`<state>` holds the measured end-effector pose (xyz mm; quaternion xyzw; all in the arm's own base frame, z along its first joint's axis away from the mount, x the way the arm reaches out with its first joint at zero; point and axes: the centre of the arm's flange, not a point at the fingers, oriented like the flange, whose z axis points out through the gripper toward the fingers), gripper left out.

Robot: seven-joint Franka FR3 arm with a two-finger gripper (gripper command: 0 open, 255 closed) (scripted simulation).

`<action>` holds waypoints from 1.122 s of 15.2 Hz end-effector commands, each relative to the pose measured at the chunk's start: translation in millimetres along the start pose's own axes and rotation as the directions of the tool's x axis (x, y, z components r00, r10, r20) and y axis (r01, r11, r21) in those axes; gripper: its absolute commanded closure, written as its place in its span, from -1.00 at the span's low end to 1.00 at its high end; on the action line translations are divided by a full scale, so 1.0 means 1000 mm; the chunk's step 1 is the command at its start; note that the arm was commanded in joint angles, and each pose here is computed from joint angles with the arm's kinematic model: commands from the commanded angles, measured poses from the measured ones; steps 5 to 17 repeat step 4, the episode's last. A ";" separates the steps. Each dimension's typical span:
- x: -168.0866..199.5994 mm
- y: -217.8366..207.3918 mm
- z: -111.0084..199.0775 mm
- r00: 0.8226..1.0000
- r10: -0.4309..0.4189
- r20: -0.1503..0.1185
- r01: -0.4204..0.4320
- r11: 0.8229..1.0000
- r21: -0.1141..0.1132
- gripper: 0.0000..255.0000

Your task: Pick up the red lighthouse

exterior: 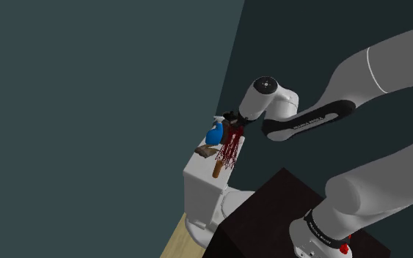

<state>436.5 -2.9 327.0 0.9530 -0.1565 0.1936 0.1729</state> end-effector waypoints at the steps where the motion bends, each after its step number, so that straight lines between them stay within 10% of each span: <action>1: 0.005 0.003 -0.009 1.000 0.000 0.001 0.000 1.000 0.001 1.00; 17: 0.008 0.005 -0.014 1.000 0.000 0.001 0.000 1.000 0.001 1.00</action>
